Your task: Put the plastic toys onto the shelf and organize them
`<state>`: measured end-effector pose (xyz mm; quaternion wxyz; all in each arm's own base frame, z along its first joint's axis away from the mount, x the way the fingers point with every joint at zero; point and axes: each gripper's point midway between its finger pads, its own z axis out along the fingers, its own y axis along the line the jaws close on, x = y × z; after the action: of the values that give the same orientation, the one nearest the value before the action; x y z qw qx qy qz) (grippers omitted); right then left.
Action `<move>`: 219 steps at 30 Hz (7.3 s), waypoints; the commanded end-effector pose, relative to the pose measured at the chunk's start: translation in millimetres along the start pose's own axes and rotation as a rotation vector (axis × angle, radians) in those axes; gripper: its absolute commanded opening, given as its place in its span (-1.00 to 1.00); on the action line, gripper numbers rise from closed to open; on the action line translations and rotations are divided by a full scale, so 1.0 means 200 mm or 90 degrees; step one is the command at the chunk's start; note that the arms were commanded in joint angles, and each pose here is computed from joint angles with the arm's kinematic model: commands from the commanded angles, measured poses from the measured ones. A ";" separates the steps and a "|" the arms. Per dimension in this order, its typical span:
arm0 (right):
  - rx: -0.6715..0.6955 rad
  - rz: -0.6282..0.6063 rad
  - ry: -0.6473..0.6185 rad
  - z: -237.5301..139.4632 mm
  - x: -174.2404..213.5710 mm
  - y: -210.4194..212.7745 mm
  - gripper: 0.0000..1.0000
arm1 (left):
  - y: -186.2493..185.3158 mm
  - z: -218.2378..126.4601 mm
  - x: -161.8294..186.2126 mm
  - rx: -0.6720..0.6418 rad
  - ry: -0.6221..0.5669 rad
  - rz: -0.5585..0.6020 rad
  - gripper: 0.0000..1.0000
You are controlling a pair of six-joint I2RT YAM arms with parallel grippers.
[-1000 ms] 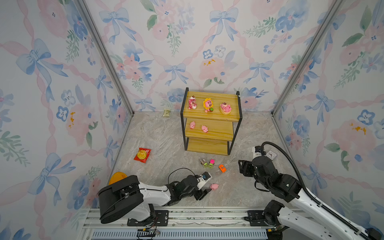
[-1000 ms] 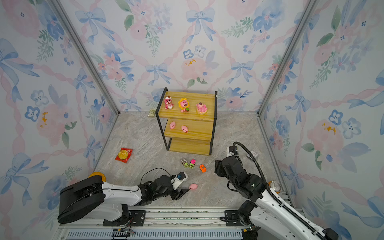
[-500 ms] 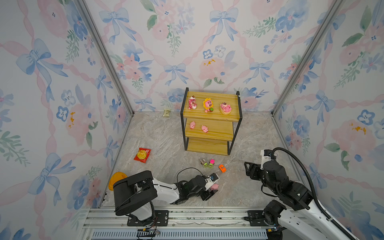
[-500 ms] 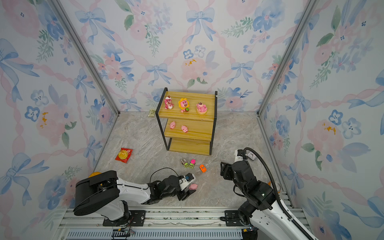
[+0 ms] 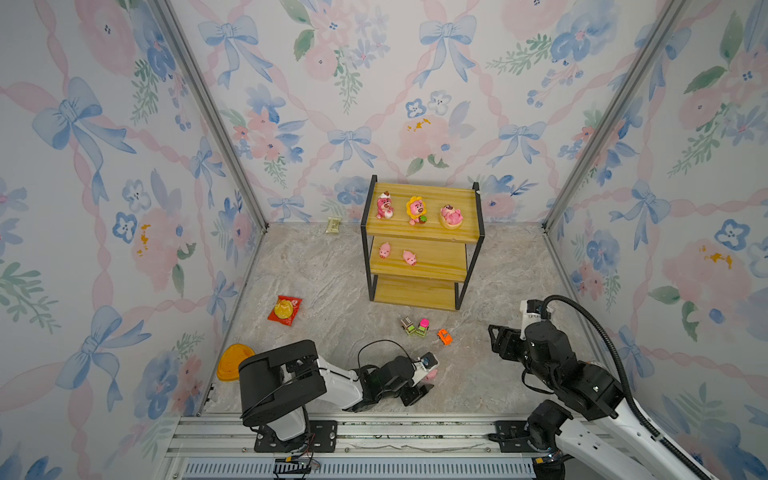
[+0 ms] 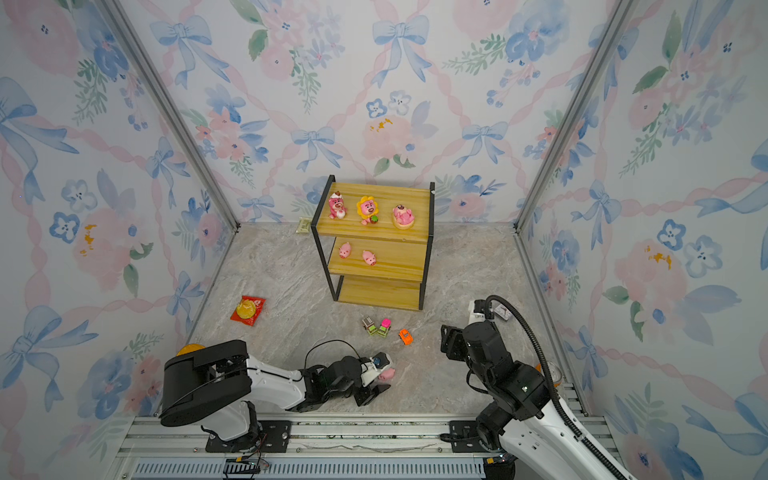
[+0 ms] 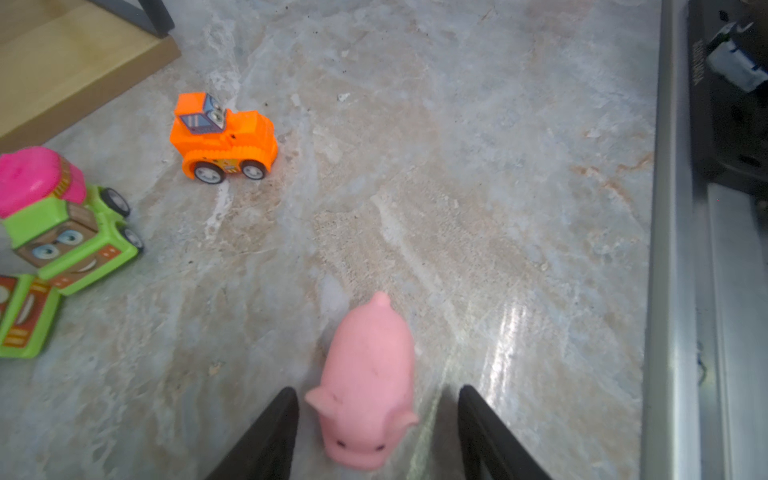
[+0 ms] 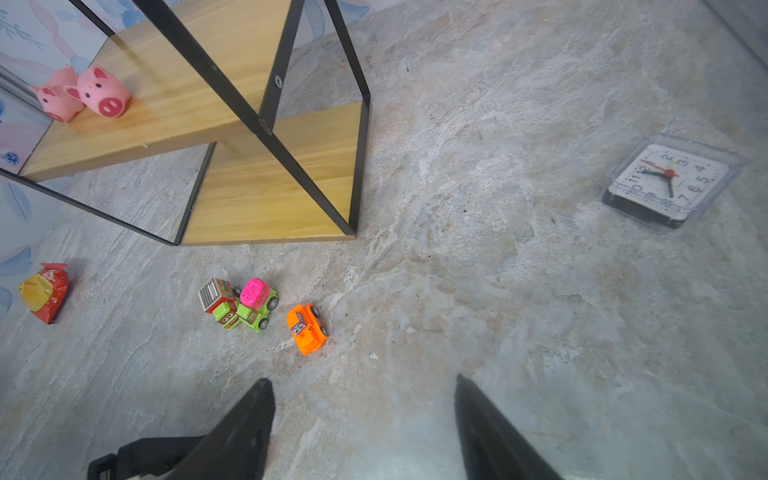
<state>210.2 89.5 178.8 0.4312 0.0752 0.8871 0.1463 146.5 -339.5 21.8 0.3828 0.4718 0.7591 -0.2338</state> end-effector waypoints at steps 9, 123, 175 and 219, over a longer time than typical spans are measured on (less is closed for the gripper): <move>0.018 -0.006 0.017 0.02 0.04 -0.04 0.42 | 0.04 0.02 -0.02 -0.040 -0.005 -0.006 0.09; -0.012 -0.087 -0.060 -0.15 -0.07 -0.06 0.40 | 0.91 0.01 -1.27 -0.537 -0.287 -0.128 -0.25; 0.003 -0.084 -0.067 -0.15 -0.08 -0.08 0.40 | 1.07 0.14 -1.29 -0.538 -0.276 -0.156 -0.16; 0.008 -0.081 -0.063 -0.13 -0.08 -0.09 0.41 | 1.11 0.16 -1.27 -0.553 -0.257 -0.162 0.19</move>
<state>198.5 64.2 202.8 0.4820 0.0281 0.8683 0.1143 426.1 -401.7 221.7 0.6652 0.1079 0.7375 -0.0448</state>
